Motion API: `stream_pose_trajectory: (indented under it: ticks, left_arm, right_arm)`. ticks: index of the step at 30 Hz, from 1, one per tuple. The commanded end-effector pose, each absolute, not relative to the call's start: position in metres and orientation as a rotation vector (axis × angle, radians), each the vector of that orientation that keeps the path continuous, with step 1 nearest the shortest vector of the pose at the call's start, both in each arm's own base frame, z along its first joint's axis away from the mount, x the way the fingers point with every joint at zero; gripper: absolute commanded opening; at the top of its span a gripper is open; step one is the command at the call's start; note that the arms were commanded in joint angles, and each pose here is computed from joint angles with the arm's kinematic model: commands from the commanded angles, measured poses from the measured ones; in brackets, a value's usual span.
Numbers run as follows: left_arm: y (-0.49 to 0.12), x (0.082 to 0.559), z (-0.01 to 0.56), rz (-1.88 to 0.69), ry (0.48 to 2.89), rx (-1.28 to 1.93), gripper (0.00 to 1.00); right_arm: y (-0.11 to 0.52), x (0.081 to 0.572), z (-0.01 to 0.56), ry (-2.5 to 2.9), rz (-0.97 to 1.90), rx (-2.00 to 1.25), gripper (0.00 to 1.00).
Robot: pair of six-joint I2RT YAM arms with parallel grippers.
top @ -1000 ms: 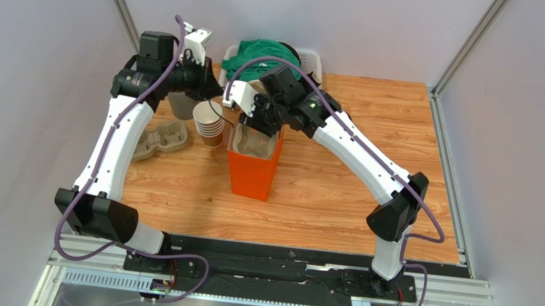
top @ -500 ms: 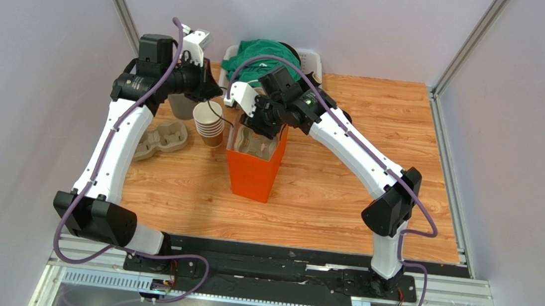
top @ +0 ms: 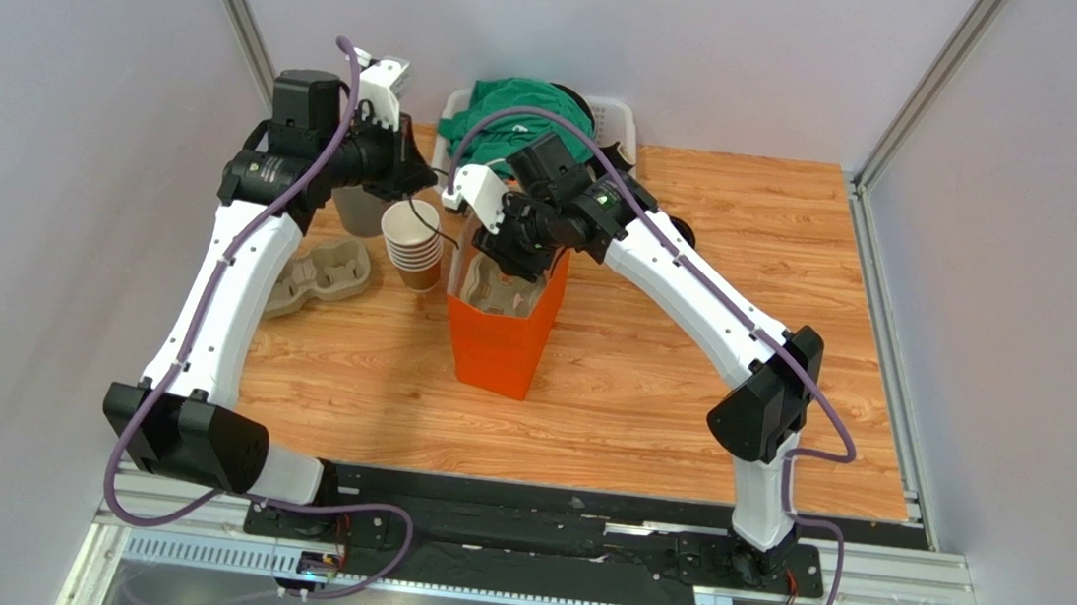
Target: Pack the takeout coffee
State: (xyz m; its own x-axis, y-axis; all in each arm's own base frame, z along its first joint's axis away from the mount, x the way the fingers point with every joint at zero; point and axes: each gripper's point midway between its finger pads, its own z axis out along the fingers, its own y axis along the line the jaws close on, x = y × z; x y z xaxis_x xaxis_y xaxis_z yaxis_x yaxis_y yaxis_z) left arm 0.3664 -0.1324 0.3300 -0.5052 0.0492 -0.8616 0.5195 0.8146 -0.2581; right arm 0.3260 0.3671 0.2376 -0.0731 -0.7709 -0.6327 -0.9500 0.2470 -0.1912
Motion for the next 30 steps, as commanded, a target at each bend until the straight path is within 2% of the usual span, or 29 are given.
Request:
stream_pose_trajectory:
  ticks: [1,3,8,18,30]
  left_arm:
    - [-0.128,0.363,0.356,-0.588,1.948,0.402,0.06]
    - [-0.128,0.363,0.355,-0.590,1.948,0.405,0.06]
    - [-0.129,0.364,0.353,-0.598,1.954,0.400,0.06]
    - [-0.130,0.362,0.355,-0.605,1.947,0.405,0.06]
    - [-0.128,0.361,0.359,-0.592,1.936,0.404,0.06]
  right_arm:
    - [0.365,0.319,0.240,1.940,0.404,-1.538,0.35]
    - [0.364,0.321,0.255,1.883,0.390,-1.519,0.33]
    - [0.367,0.324,0.272,1.798,0.358,-1.497,0.38]
    - [0.367,0.320,0.229,1.948,0.408,-1.547,0.36]
    - [0.361,0.332,0.214,2.021,0.322,-1.560,0.36]
